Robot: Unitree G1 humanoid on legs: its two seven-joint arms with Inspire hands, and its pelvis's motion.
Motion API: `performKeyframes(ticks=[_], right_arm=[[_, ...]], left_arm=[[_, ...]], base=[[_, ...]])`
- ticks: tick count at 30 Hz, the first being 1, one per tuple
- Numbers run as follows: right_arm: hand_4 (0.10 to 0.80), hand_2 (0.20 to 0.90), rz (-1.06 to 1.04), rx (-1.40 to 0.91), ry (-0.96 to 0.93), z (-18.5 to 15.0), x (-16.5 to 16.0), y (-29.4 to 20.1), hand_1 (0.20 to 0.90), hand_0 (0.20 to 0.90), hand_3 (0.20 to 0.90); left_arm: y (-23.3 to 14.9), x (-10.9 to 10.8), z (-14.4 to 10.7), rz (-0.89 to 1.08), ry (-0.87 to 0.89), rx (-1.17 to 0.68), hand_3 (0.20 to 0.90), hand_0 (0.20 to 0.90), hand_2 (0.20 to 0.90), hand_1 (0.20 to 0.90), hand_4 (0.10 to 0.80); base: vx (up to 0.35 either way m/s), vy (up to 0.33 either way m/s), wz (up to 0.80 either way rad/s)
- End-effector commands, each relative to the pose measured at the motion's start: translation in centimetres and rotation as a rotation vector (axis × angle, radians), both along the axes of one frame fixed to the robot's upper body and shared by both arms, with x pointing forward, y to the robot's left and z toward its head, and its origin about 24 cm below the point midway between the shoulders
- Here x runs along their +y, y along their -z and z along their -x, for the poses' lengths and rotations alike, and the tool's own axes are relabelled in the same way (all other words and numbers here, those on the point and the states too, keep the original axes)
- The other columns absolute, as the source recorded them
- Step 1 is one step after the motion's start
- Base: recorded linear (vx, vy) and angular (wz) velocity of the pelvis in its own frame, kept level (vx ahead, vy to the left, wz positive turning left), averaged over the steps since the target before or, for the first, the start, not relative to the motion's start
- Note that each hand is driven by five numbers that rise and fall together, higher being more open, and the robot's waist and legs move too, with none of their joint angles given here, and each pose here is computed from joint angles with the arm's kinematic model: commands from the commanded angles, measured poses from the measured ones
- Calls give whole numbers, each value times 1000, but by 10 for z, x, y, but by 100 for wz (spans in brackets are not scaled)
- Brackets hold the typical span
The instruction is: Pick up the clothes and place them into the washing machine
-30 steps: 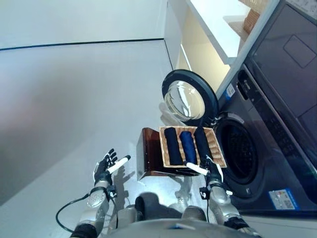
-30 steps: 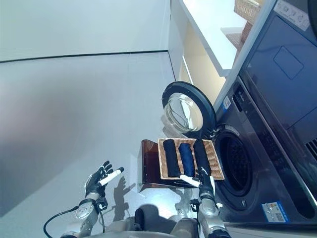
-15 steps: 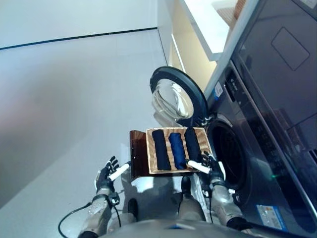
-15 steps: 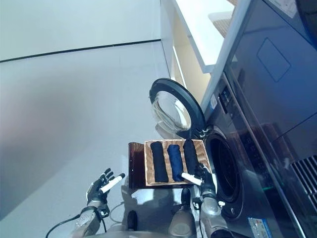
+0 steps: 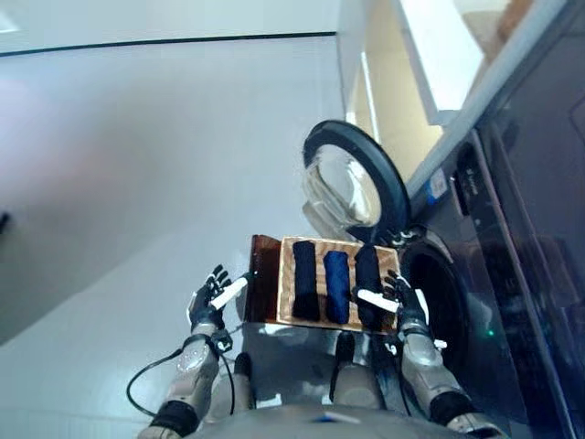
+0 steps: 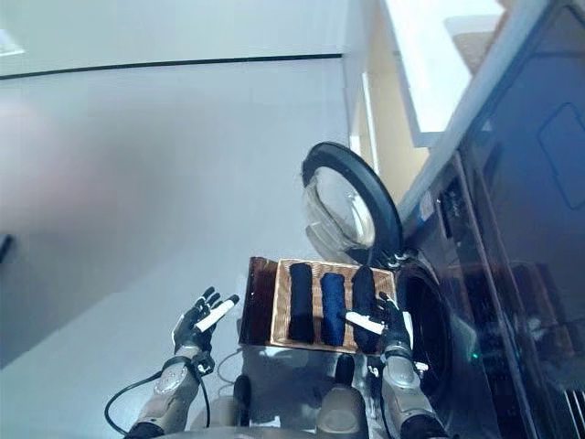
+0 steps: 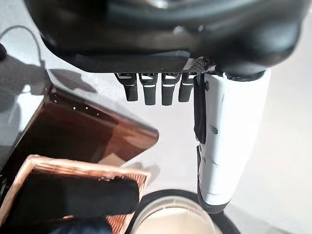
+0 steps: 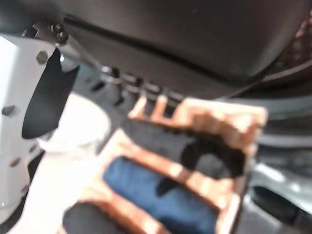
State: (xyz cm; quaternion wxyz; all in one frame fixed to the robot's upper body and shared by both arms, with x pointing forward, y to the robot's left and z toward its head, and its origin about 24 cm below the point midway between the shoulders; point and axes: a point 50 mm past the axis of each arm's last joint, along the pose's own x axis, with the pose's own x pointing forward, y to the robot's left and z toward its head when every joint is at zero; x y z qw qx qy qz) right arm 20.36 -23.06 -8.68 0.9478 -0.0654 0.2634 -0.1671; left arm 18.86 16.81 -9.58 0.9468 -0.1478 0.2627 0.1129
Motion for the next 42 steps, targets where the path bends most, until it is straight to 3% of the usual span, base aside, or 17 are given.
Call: performKeyframes(ticks=[1,12,17,19,25,32,42], right_arm=[[800,900,43,-162,40,-23,-7,-24,900,900,900],[800,900,114,-226,147,-53,-20,-46,900,900,900],[800,900,165,-249,198,-63,-31,-58,900,900,900],[800,900,285,-214,233,-75,-52,-69,900,900,900],[800,900,416,-205,245,-89,-68,-88,900,900,900],[800,900,424,-164,218,-89,-67,-84,900,900,900],[800,900,473,27,331,-72,-109,-80,900,900,900]], left_arm=[[-26,18,-13,-69,0,-162,900,900,900,900,800],[-46,38,-26,-118,-71,-260,900,900,900,900,800],[-51,36,-30,-107,-83,-285,900,900,900,900,800],[-57,30,-34,-104,-37,-316,900,900,900,900,800],[-59,23,-37,-105,5,-322,900,900,900,900,800],[-62,16,-44,-98,24,-339,900,900,900,900,800],[-74,10,-45,-84,121,-403,900,900,900,900,800]], base=[[104,63,0],[-10,79,-8],[-75,2,-2],[-91,6,-4],[-35,19,-1],[-41,3,-3],[-28,1,10]])
